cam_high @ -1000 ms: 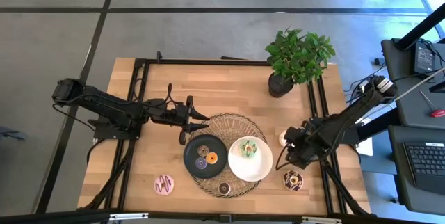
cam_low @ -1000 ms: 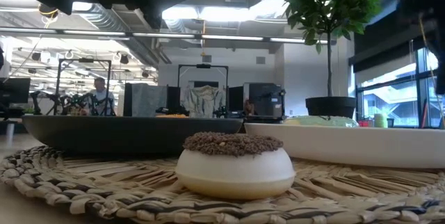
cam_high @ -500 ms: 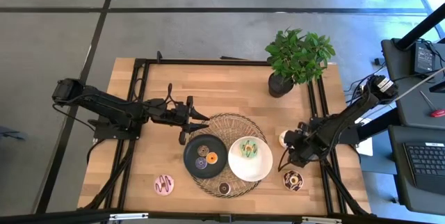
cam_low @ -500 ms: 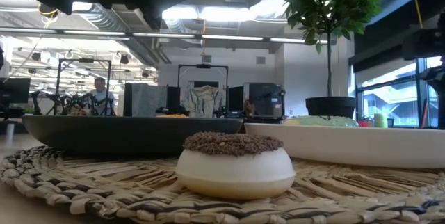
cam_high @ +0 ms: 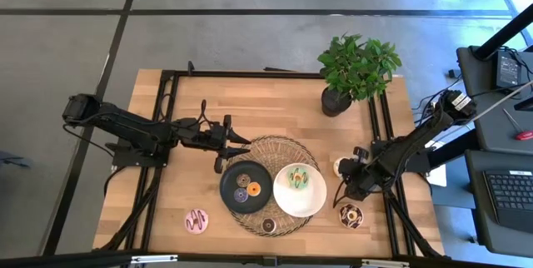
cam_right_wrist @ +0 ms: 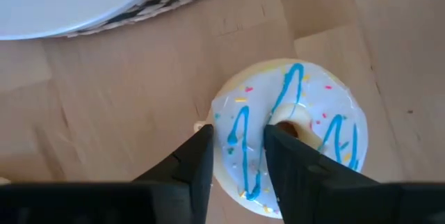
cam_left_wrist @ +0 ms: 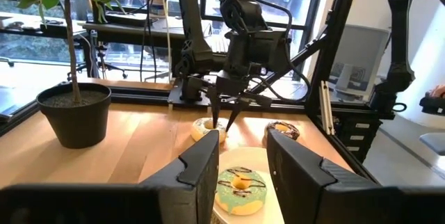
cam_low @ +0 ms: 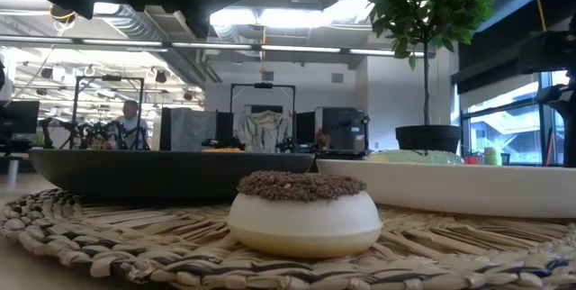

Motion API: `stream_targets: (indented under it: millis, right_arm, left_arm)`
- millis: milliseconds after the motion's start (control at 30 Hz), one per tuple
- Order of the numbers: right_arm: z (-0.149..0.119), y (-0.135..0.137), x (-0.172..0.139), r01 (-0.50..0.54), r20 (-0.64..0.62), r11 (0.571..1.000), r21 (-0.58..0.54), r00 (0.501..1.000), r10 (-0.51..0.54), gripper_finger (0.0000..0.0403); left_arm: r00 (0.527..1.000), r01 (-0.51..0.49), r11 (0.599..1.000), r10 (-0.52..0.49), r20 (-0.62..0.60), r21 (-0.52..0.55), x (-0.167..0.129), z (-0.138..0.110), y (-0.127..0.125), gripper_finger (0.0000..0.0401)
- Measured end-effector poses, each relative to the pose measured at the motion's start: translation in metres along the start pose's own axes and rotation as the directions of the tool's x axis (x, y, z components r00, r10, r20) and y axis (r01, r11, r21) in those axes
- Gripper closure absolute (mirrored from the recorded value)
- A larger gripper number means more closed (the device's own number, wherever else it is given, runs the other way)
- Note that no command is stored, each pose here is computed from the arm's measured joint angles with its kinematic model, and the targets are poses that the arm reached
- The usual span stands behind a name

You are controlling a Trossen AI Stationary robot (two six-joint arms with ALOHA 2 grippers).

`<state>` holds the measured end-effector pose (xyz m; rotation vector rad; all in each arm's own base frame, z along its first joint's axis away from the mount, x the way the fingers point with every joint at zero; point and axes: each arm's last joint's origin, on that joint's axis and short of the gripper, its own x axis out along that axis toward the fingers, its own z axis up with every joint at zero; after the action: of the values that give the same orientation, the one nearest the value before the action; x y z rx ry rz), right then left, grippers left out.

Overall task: Pick & Place donuts
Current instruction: Put the big white donut into the white plate

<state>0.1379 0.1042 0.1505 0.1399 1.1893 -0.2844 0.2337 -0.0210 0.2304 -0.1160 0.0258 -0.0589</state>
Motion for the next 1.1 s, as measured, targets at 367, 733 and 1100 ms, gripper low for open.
stream_targets:
  millis: [367, 733, 1100]
  right_arm:
    - [-0.001, 0.008, 0.015, 0.04, -0.023, 0.997, -0.063, 0.999, -0.041, 0.0283]
    - [-0.001, 0.008, 0.015, 0.046, -0.027, 0.999, -0.022, 0.999, -0.046, 0.0339]
    - [0.021, 0.02, -0.014, 0.067, -0.013, 0.995, -0.072, 0.998, -0.068, 0.0387]
  left_arm:
    - [1.0, 0.0, 1.0, 0.0, 0.0, -0.001, 0.0, 0.0, 0.0, 0.0285]
    - [1.0, 0.0, 1.0, 0.0, 0.0, 0.0, 0.0, 0.0, 0.0, 0.0287]
    - [1.0, 0.0, 1.0, 0.0, 0.0, 0.0, 0.0, 0.0, 0.0, 0.0285]
